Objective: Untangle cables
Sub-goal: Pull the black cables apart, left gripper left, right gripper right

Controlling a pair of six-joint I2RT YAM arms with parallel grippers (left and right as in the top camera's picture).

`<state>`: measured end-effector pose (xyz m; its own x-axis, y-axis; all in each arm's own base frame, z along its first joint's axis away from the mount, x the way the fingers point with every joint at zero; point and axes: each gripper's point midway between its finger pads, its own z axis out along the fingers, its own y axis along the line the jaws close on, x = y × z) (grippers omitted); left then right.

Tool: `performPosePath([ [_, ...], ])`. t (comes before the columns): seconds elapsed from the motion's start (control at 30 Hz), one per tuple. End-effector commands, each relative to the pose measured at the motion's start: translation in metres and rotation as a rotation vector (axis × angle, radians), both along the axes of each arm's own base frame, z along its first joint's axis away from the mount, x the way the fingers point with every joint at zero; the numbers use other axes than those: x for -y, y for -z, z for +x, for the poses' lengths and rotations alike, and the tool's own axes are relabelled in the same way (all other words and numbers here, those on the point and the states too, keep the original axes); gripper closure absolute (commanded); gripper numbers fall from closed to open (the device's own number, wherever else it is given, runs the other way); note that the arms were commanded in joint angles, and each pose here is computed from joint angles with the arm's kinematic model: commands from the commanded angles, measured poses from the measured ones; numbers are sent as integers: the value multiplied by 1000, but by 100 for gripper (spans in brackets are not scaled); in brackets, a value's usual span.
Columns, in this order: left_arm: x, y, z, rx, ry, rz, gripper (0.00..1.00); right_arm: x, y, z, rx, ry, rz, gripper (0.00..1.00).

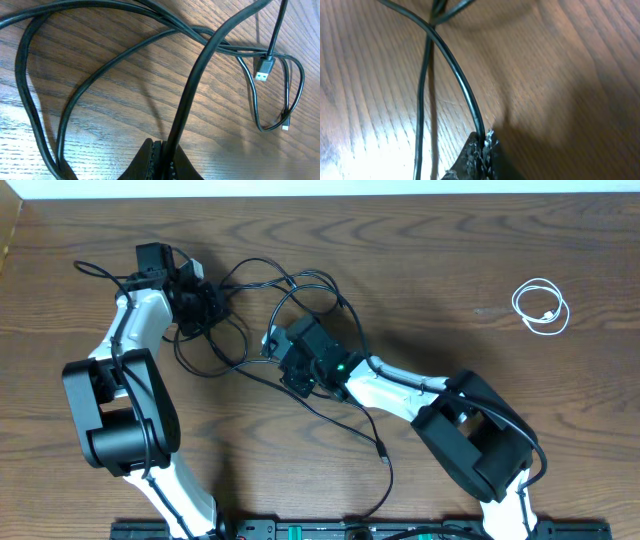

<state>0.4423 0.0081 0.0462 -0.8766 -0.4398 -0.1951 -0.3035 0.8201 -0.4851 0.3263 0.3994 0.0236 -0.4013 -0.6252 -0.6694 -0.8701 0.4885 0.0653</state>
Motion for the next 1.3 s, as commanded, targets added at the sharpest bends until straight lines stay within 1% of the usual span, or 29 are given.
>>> performPosePath([
  [0.0,-11,7,-5,-27,-39,3,92,7,-62,20,86,36,84,99],
  [0.1,-16,7,-6,-37,-66,-4,92,16,-104,26,195,-5,101,99],
  [0.33,-18,7,-6,-38,-74,-5,92,53,-169,33,331,-17,98,99],
  [0.47,-22,8,-5,-49,-122,-8,92,76,-201,29,417,-45,72,99],
  [0.57,-18,4,0,-41,-155,-47,92,96,-195,30,395,-40,18,99],
  [0.6,-10,-1,3,-21,-134,-101,92,101,-191,31,378,-32,4,99],
  [0.63,7,-13,7,14,-88,-206,92,111,-183,30,342,-20,-24,99],
  [0.67,16,-21,10,38,-60,-265,92,116,-178,29,322,-15,-38,99],
  [0.7,31,-36,13,81,-8,-369,92,126,-170,28,284,-5,-66,99],
  [0.77,40,-47,14,110,31,-441,92,138,-160,26,259,-20,-114,99],
  [0.83,45,-54,13,122,53,-482,92,152,-149,23,229,-16,-173,99],
  [0.93,47,-60,15,147,71,-513,93,182,-139,32,218,68,-282,99],
  [1.03,32,-61,16,159,40,-514,93,223,-129,42,211,178,-432,99],
  [1.1,19,-61,17,166,12,-511,93,238,-126,44,205,215,-485,99],
  [1.17,4,-59,17,168,-24,-492,92,250,-127,49,194,277,-489,99],
  [1.27,-29,-39,14,123,-131,-378,93,261,-132,61,177,406,-426,99],
])
